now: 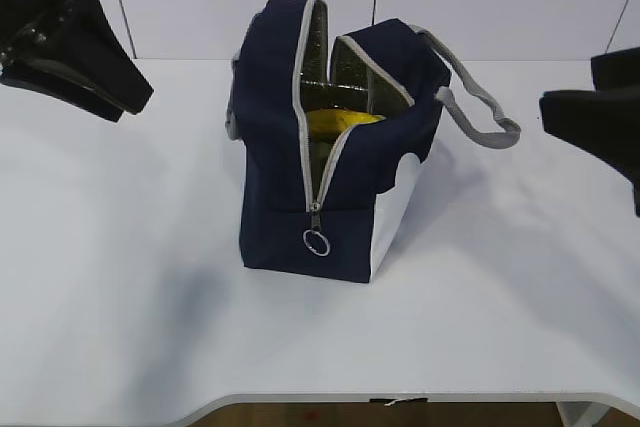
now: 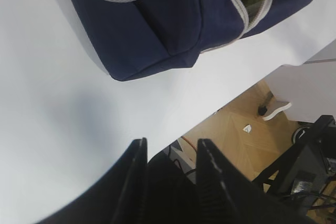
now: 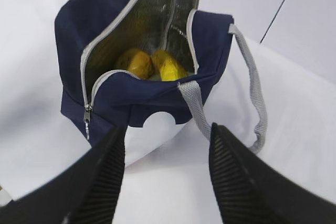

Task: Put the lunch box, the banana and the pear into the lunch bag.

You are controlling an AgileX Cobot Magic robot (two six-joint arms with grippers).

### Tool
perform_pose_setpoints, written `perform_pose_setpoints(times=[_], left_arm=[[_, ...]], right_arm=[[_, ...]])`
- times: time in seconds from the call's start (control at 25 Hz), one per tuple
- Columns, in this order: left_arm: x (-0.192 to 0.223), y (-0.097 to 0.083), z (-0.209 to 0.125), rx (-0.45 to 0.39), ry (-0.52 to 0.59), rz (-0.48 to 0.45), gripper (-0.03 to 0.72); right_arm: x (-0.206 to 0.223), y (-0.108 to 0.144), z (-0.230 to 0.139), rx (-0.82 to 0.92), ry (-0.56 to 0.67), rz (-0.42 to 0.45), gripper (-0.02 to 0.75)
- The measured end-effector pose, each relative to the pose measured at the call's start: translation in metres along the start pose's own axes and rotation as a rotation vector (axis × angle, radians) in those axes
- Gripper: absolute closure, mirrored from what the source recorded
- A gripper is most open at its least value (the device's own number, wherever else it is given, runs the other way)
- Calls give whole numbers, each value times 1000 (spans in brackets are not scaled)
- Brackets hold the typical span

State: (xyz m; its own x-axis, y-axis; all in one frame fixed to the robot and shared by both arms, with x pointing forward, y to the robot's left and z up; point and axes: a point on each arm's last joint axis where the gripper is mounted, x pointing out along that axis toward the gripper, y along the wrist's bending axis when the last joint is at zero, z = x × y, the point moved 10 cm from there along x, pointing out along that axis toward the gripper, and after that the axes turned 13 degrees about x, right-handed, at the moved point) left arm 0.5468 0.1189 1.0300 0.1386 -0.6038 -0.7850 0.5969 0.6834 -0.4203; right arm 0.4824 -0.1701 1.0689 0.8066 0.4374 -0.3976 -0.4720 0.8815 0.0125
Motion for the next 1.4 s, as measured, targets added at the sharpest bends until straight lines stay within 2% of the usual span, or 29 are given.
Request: perform_pose_setpoints(times=[0.28, 0.4, 0.56, 0.88, 1.0, 1.16, 1.4], left_arm=[[0, -1, 1, -2, -3, -5, 445], [0, -4, 2, -8, -11, -19, 445], [0, -5, 3, -12, -16, -29, 448], [0, -5, 3, -12, -16, -28, 447], [0, -3, 2, -11, -9, -16, 447], [0, 1, 0, -24, 2, 4, 447], [0, 1, -1, -36, 3, 6, 447]], right_arm=[[-15, -1, -17, -2, -71, -6, 319], [-10, 0, -27, 33, -56, 0, 319], [5, -3, -57, 51, -35, -14, 319], [15, -11, -85, 103, -147, -46, 320], [25, -3, -84, 84, -166, -2, 320], [46, 19, -93, 29, -142, 111, 320], [78, 42, -108, 73, -141, 243, 320]])
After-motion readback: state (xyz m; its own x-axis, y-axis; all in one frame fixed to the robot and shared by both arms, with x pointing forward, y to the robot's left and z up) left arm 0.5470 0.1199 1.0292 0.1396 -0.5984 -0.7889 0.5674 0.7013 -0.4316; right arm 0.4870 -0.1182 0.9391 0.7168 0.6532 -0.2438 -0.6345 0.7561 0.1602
